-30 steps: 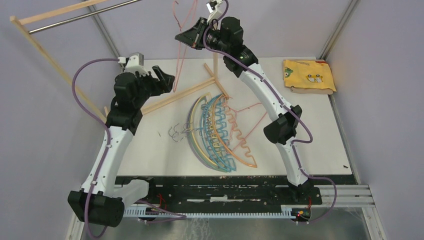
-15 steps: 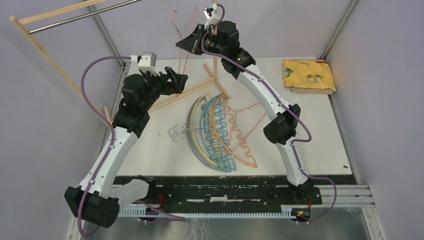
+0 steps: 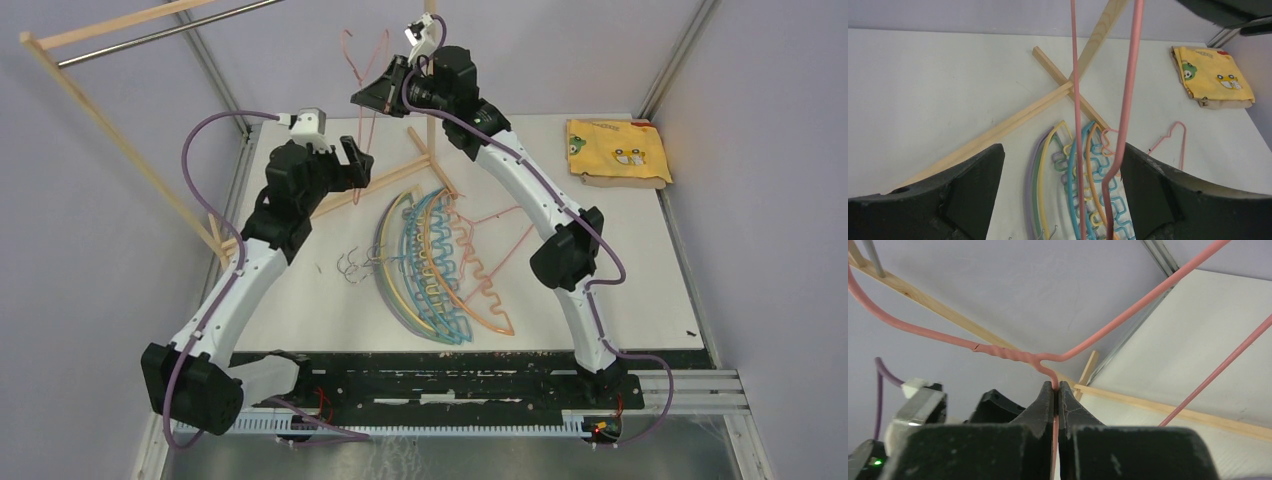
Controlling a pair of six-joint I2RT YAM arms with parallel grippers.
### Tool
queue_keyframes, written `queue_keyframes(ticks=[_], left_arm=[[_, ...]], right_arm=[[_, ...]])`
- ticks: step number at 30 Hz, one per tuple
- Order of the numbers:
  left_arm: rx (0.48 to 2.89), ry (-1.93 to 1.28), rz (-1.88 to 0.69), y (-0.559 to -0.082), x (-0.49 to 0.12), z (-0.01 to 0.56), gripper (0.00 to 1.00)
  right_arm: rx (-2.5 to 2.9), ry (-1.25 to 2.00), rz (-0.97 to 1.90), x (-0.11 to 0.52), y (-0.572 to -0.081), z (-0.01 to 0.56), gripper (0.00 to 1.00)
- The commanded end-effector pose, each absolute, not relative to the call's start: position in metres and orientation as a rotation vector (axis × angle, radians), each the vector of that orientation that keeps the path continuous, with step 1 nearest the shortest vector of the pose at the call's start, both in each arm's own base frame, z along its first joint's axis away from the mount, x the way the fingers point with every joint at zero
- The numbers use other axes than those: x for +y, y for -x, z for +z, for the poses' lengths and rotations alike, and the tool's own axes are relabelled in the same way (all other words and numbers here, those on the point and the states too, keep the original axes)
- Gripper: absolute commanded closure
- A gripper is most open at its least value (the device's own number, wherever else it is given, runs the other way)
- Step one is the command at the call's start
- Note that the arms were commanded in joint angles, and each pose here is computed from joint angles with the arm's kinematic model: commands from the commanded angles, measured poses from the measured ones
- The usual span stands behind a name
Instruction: Organize the hangers
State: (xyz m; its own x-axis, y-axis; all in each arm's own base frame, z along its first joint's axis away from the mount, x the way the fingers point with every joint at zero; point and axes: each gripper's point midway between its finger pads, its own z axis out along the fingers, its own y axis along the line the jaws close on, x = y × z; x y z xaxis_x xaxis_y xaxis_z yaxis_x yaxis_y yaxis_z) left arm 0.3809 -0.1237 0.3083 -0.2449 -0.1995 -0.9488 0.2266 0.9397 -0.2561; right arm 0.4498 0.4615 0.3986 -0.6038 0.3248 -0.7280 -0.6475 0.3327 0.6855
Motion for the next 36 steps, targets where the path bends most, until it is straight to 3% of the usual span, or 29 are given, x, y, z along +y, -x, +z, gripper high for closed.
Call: queue_keyframes(ticks=[1, 7, 10, 13, 14, 17, 20, 26, 32, 36], left_arm=[[1.756, -0.049, -0.394, -0.391, -0.138, 0.308, 0.10], [1.810, -0.056, -0.390, -0.392, -0.155, 0.285, 0.17], [1.825, -0.021, -0.354, -0.394, -0.149, 0.278, 0.33], [1.828, 0.014, -0.309, -0.397, -0.141, 0.276, 0.83], [1.830, 0.037, -0.288, -0.398, -0.137, 0.276, 0.95], [1.836, 0.107, -0.211, -0.400, -0.122, 0.277, 0.97], [1.821, 0.210, -0.118, -0.399, -0.100, 0.286, 0.97], [1.708, 0.319, 0.012, -0.389, -0.067, 0.332, 0.97], [1.640, 0.388, 0.062, -0.374, -0.047, 0.351, 0.97], [1.634, 0.401, 0.085, -0.369, -0.041, 0.349, 0.97]], right_arm=[[1.545, 0.324, 1.520, 0.446, -0.414, 0.481, 0.99], [1.520, 0.317, 1.580, 0.447, -0.406, 0.494, 0.99], [1.528, 0.325, 1.614, 0.447, -0.399, 0.497, 0.99], [1.545, 0.331, 1.623, 0.445, -0.395, 0.495, 0.99], [1.549, 0.334, 1.622, 0.444, -0.393, 0.494, 0.99], [1.591, 0.350, 1.590, 0.441, -0.390, 0.486, 0.98], [1.689, 0.363, 1.496, 0.431, -0.387, 0.469, 0.72], [1.847, 0.445, 1.204, 0.390, -0.369, 0.419, 0.39], [1.955, 0.442, 0.796, 0.328, -0.369, 0.369, 0.32], [1.987, 0.457, 0.705, 0.315, -0.369, 0.355, 0.32]])
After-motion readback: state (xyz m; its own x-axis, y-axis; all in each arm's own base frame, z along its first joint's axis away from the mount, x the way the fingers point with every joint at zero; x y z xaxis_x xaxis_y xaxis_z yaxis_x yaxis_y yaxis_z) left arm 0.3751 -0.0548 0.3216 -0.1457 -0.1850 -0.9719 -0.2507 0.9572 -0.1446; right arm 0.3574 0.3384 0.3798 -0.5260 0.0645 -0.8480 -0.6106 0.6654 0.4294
